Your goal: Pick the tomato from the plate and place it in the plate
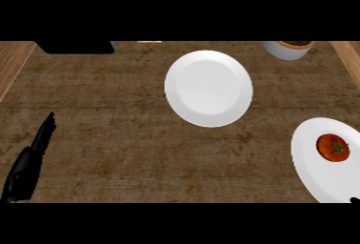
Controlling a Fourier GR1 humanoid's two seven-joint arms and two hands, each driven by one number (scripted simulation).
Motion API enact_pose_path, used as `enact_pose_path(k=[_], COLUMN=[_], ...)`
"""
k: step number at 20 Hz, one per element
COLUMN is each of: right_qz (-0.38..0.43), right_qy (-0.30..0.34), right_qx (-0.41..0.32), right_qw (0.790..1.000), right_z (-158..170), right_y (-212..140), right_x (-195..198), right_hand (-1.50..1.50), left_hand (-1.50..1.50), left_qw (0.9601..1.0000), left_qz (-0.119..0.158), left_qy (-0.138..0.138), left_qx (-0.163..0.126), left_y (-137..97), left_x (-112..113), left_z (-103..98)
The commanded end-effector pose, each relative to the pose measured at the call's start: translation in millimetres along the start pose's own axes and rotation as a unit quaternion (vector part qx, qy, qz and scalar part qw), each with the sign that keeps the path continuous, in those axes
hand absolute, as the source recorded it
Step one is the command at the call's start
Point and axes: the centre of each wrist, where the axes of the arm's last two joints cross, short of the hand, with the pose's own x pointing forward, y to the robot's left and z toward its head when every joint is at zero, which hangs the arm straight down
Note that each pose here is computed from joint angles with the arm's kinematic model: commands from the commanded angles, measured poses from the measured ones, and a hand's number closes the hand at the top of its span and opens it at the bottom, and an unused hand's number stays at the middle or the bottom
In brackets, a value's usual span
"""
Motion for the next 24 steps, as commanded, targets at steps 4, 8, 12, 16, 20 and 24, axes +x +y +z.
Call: enact_pose_path(k=[4, 8, 12, 16, 20, 24], right_qz=[0.078, 0.1, 0.146, 0.191, 0.193, 0.187], right_qy=[0.089, 0.123, 0.147, 0.164, 0.155, 0.165], right_qx=[0.063, 0.109, 0.153, 0.19, 0.212, 0.223], right_qw=[0.991, 0.981, 0.966, 0.949, 0.945, 0.942], right_z=[-31, -58, -59, -77, -85, -96], right_y=[10, 17, 17, 28, 25, 34], right_x=[15, 12, 1, -7, -26, -49], right_hand=[-1.5, -1.5, -1.5, -1.5, -1.5, -1.5], left_hand=[0.0, 0.0, 0.0, 0.0, 0.0, 0.0], left_qw=[0.9999, 1.0, 1.0, 0.9999, 1.0, 0.9999], left_qz=[0.008, 0.006, 0.003, 0.004, 0.004, 0.009], left_qy=[-0.004, -0.005, 0.005, -0.001, 0.003, 0.0], left_qx=[-0.013, -0.004, -0.002, -0.011, -0.004, -0.008], left_y=[2, -10, -10, -6, -2, 7], left_x=[16, -2, 1, 4, 18, 7], left_z=[-10, 0, -4, -7, -8, 4])
